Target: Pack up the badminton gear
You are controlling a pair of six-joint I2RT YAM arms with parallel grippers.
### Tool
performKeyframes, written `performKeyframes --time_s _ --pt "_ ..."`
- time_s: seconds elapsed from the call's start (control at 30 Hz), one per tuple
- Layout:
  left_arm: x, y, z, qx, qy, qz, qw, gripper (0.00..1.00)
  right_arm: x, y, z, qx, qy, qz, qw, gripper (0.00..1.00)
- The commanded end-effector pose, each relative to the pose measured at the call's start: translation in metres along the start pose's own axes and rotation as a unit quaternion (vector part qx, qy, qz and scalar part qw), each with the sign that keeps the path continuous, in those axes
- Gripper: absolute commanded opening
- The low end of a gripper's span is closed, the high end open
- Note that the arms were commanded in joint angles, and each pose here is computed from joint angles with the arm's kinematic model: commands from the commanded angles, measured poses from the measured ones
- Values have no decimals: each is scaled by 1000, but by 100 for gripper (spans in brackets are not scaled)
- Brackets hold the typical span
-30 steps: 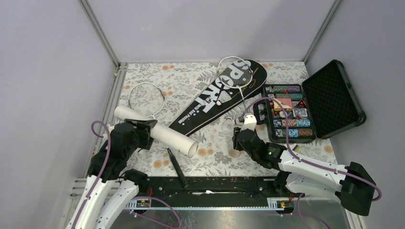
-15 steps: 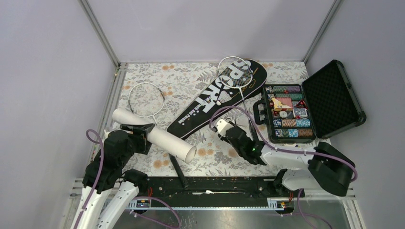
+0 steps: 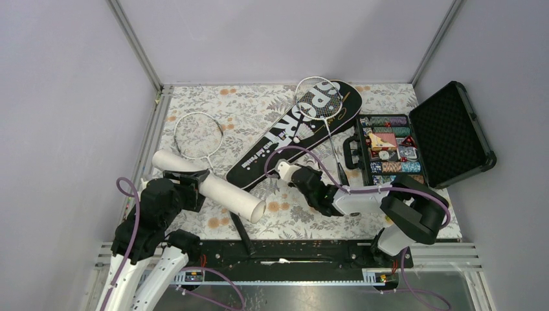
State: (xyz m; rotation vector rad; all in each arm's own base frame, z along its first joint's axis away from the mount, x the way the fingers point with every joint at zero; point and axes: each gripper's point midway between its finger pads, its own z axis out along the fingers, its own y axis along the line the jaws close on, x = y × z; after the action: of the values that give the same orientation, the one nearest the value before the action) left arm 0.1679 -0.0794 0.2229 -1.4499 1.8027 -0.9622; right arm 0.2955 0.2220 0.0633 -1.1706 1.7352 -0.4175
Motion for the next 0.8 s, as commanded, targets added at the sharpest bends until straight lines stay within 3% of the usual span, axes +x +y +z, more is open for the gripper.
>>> performKeyframes --time_s 0.0,0.13,0.43,0.77 --pt "1 -29 -14 53 8 -16 998 35 -17 -16 6 30 -13 -10 999 18" --pt "1 -26 -12 49 6 -20 999 35 -19 -11 8 8 -17 -17 1000 0" --pt "3 -29 -14 51 12 -22 998 35 -27 -18 1 -25 -11 -14 1000 0" --pt "1 -27 -11 45 7 -20 999 34 -60 -43 -43 -73 -51 151 985 0"
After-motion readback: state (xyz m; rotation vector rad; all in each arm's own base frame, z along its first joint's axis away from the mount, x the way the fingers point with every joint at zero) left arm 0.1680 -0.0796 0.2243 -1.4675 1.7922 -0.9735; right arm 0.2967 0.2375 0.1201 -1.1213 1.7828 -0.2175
